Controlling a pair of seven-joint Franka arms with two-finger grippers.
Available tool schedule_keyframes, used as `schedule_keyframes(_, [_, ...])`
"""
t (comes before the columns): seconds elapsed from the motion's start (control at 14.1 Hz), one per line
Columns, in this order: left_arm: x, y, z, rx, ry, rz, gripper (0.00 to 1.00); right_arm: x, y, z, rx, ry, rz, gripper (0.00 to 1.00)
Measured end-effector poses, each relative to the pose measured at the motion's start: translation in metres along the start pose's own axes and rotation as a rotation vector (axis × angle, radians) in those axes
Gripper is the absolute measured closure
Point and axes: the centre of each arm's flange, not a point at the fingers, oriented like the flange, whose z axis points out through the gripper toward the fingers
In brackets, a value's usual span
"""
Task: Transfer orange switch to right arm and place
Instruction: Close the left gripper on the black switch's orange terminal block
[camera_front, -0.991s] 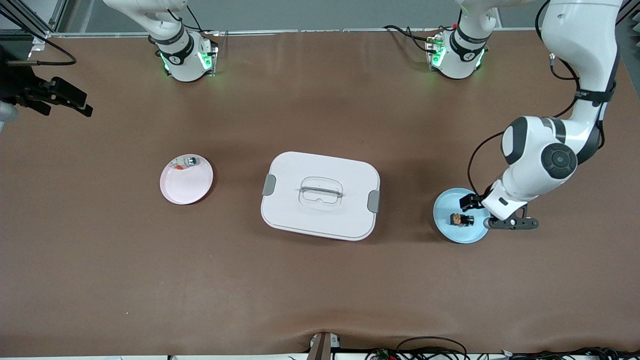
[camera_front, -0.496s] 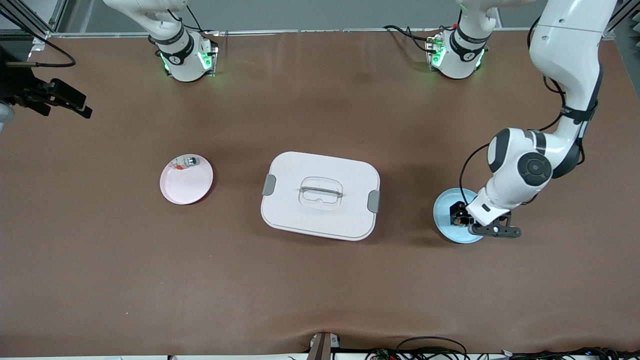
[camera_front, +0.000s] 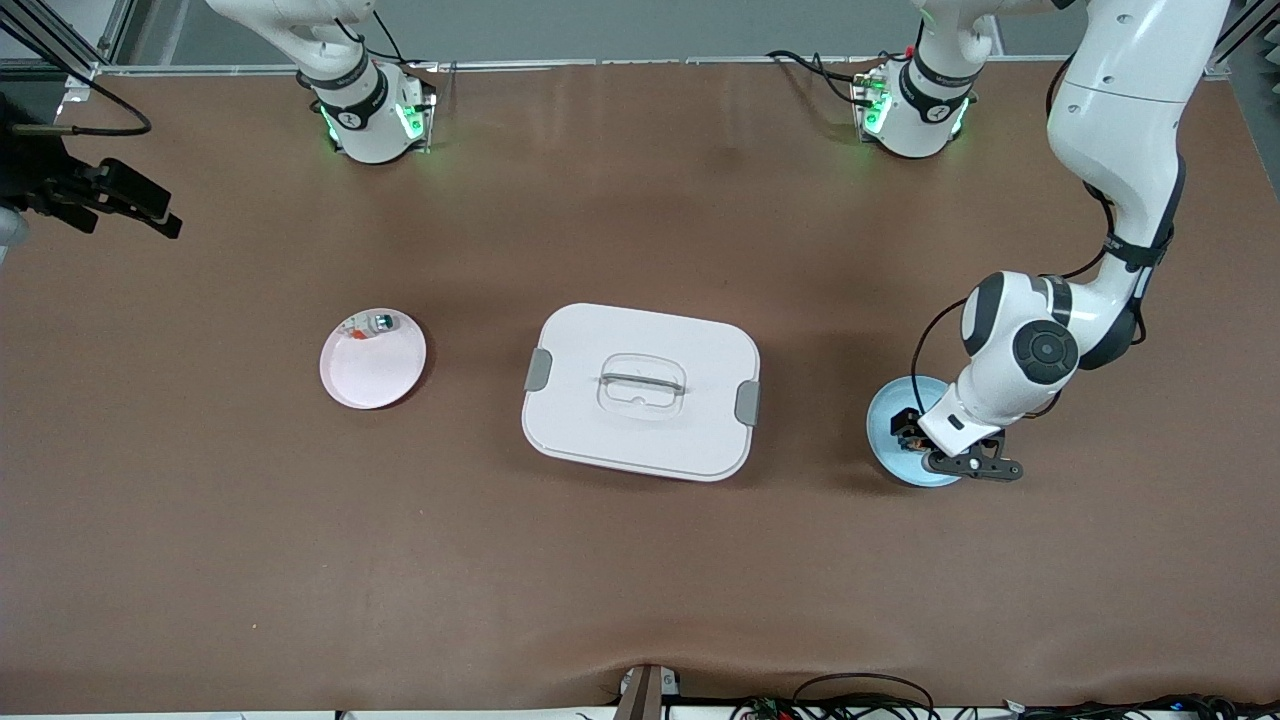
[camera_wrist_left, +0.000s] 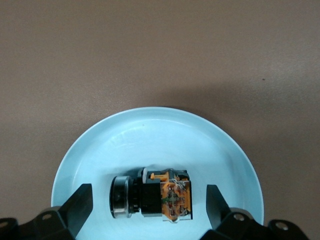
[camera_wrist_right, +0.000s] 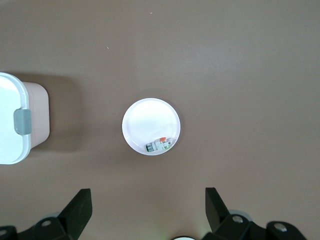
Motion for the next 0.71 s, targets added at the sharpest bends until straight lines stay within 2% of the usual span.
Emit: schedule_keyframes(0.71, [-0.004, -0.001, 0.021, -0.007, -0.014, -0.002, 0.0, 0.001, 0.0, 0.002, -0.002, -0.002, -0.008, 0.0])
